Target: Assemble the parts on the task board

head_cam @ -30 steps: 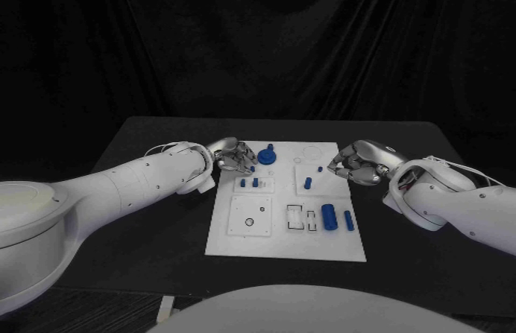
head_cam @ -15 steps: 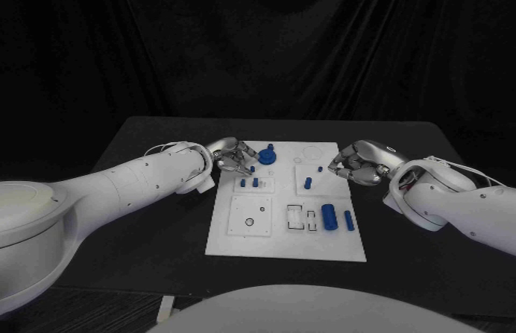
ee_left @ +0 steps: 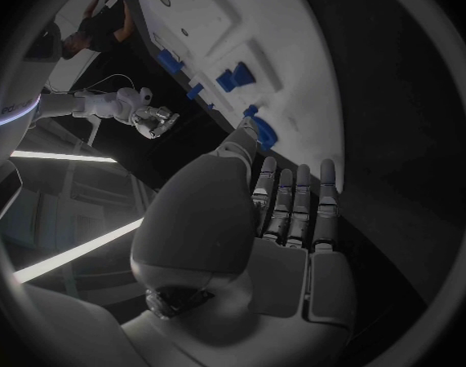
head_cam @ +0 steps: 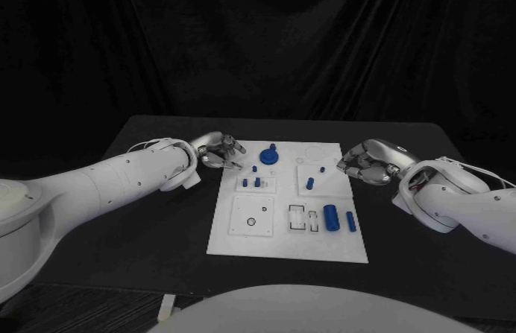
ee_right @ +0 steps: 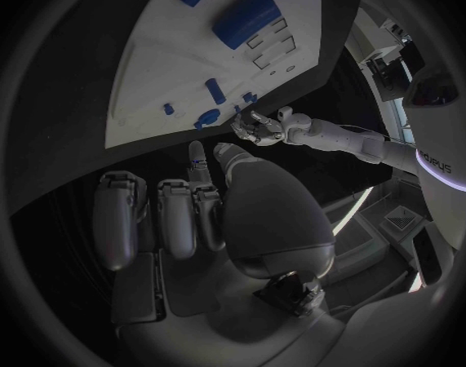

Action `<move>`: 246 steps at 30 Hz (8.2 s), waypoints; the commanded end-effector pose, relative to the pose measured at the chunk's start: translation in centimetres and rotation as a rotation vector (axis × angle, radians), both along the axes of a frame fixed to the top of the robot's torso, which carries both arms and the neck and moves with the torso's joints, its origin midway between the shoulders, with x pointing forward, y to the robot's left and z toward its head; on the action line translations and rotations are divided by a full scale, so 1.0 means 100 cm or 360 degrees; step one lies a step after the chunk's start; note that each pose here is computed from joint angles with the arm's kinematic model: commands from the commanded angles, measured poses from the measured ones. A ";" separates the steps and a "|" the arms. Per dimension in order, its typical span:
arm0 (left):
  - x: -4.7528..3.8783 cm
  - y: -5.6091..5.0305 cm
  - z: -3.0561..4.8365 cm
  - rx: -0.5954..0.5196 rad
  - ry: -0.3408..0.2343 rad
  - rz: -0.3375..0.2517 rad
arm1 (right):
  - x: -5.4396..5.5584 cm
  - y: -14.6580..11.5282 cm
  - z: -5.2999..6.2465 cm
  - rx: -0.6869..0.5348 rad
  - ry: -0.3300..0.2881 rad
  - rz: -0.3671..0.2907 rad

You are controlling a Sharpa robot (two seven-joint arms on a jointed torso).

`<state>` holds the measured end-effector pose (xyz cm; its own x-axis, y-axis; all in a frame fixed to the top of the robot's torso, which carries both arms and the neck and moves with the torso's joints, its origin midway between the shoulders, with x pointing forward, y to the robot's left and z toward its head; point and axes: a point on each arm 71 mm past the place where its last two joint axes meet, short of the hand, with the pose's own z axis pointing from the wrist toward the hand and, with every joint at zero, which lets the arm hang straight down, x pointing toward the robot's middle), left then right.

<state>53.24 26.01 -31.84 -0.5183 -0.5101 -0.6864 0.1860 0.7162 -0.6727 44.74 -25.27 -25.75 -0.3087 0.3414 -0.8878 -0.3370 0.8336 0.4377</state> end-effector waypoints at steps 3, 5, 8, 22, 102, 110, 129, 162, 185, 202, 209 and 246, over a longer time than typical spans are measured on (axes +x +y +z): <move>0.0152 0.009 0.0506 -0.0296 -0.0198 -0.0046 | 0.010 -0.002 0.026 0.0066 -0.0218 -0.0011; 0.0181 0.014 0.0652 -0.0443 -0.0180 -0.0044 | 0.014 -0.002 0.036 0.0091 -0.0295 0.0005; 0.0185 0.021 0.0874 -0.0724 -0.0112 -0.0046 | 0.021 0.000 0.055 0.0120 -0.0408 0.0036; -0.0420 0.023 0.1201 -0.1641 0.0183 0.0050 | 0.056 0.030 0.129 -0.0227 -0.0691 0.0394; -0.0940 0.026 0.0757 -0.1699 0.0266 0.0084 | 0.058 0.042 -0.032 -0.0882 -0.0447 0.0660; -0.0942 0.026 0.0756 -0.1700 0.0269 0.0082 | 0.060 0.044 -0.039 -0.0890 -0.0406 0.0665; -0.0941 0.026 0.0752 -0.1699 0.0281 0.0080 | 0.059 0.050 -0.050 -0.0892 -0.0375 0.0682; -0.0952 0.021 0.0733 -0.1700 0.0328 0.0062 | 0.059 0.053 -0.062 -0.0913 -0.0329 0.0672; -0.0944 0.020 0.0708 -0.1694 0.0354 0.0058 | 0.059 0.053 -0.062 -0.0909 -0.0332 0.0683; -0.0942 0.020 0.0680 -0.1682 0.0370 0.0069 | 0.059 0.052 -0.059 -0.0876 -0.0388 0.0669; -0.0946 0.020 0.0659 -0.1676 0.0384 0.0074 | 0.059 0.050 -0.057 -0.0858 -0.0400 0.0655; -0.0963 0.021 0.0576 -0.1654 0.0446 0.0088 | 0.063 0.055 -0.010 -0.0779 -0.0594 0.0624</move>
